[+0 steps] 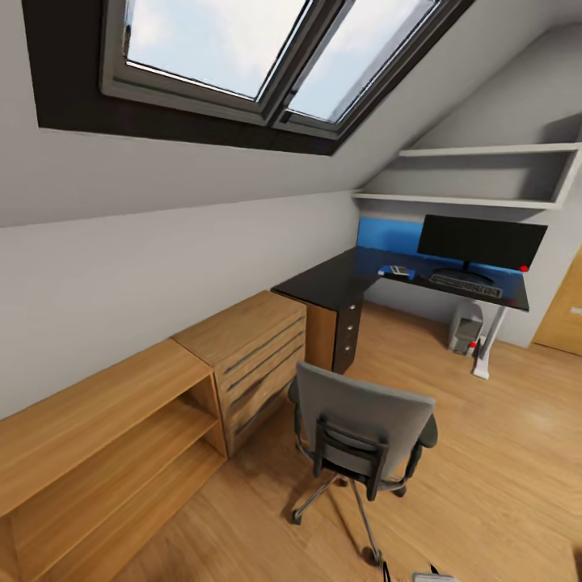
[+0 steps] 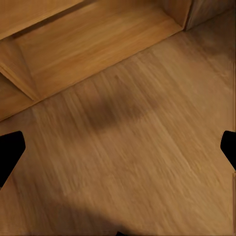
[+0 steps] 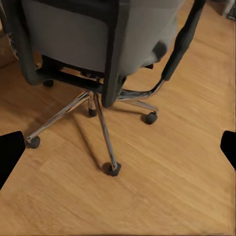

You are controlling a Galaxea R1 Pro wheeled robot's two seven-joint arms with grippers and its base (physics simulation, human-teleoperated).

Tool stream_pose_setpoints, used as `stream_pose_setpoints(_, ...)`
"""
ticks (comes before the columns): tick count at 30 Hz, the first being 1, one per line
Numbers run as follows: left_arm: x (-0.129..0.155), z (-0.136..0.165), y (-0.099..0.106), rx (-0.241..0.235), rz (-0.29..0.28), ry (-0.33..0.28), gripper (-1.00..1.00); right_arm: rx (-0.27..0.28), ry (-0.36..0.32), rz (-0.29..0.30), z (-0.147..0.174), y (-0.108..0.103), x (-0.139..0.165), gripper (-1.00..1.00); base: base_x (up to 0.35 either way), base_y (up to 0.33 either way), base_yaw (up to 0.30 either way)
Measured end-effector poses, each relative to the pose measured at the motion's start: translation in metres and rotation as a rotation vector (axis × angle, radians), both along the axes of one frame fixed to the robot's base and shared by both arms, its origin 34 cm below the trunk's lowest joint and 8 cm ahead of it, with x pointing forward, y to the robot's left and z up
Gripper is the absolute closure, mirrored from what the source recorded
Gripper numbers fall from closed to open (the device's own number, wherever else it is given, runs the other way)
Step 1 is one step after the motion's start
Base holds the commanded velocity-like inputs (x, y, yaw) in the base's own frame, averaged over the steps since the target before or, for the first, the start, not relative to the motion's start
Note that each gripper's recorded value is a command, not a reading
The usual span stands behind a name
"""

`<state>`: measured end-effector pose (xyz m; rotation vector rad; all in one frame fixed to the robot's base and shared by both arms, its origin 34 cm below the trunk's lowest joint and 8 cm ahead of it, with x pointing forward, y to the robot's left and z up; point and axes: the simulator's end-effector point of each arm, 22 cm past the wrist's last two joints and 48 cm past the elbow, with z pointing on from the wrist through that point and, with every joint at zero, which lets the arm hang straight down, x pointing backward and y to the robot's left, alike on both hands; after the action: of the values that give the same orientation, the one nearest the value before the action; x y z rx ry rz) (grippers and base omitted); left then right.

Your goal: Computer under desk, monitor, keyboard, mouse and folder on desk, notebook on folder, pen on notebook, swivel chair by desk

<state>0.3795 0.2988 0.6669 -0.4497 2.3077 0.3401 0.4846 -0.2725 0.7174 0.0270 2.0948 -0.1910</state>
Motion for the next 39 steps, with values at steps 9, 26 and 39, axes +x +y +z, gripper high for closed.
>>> stream_pose_setpoints(9, 0.0001, 0.0002, -0.0003, 0.0, -0.002, -0.001, -1.0, 0.0, 0.0, 0.0, 0.0001, 0.0, -0.0002, -1.0, 0.07, 0.118, -0.299)
stream_pose_setpoints(26, 0.0005, 0.0003, -0.0012, 0.0, -0.007, -0.001, -1.0, 0.0, 0.0, 0.0, 0.0002, 0.0, -0.0002, -1.0, 0.206, 0.231, -0.299)
stream_pose_setpoints(39, 0.0008, 0.0003, -0.0016, 0.0, -0.01, -0.002, -1.0, 0.0, 0.0, 0.0, 0.0001, 0.0, -0.0002, -1.0, 0.178, 0.198, -0.299)
